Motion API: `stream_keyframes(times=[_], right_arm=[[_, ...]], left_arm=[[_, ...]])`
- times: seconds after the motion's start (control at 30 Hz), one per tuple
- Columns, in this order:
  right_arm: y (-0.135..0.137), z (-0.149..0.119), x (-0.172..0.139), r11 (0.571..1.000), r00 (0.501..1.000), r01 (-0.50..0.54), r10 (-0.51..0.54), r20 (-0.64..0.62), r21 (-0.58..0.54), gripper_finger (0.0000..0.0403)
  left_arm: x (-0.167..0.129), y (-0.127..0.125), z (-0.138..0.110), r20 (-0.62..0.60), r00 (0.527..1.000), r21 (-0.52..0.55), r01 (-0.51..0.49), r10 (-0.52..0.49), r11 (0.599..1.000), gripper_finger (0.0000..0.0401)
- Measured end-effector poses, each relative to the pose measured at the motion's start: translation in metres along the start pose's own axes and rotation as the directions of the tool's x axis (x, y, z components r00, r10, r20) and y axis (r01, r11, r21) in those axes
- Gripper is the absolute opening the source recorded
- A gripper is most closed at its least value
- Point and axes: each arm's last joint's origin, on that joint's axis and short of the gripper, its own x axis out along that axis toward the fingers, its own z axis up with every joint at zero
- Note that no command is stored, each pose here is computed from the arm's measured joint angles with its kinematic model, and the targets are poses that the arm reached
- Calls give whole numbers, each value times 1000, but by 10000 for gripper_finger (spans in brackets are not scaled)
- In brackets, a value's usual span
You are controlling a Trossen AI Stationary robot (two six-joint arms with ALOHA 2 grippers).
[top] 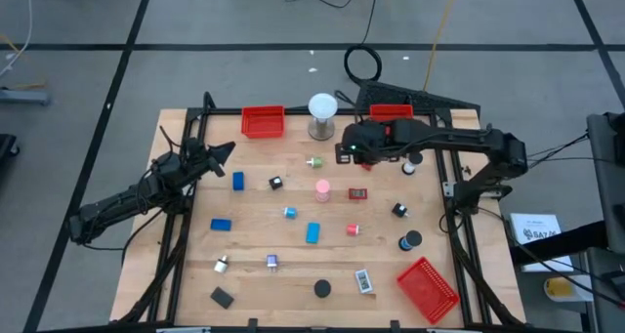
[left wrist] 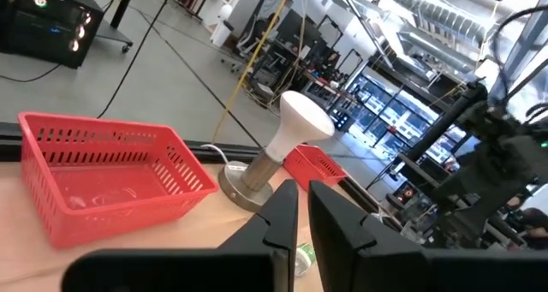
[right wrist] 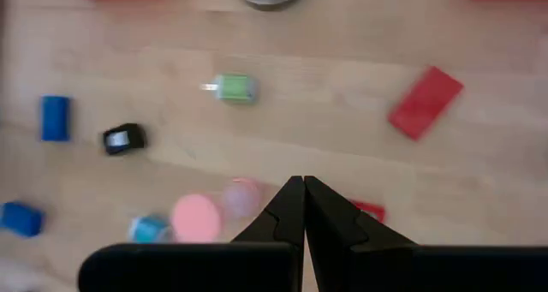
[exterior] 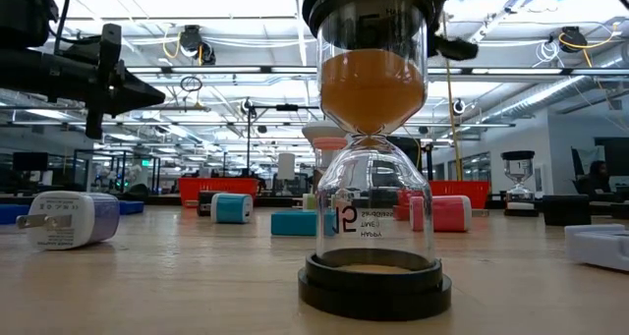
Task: Pick & Place Office items
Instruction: Put the red digital clock into the bottom right red bin
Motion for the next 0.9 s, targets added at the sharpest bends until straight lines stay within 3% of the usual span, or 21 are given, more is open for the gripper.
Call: stream_keyframes(times=[0.27,0.7,0.9], right_arm=[[-9,17,35,981,980,190,-188,-69,31,49],[-16,47,72,963,958,268,-262,-115,39,204],[-24,57,78,959,957,275,-267,-117,63,240]], left_arm=[[0,0,0,3,1000,-4,-2,2,1000,31],[0,0,0,11,1000,26,-13,13,1000,31],[0,0,0,11,1000,29,-14,14,999,31]])
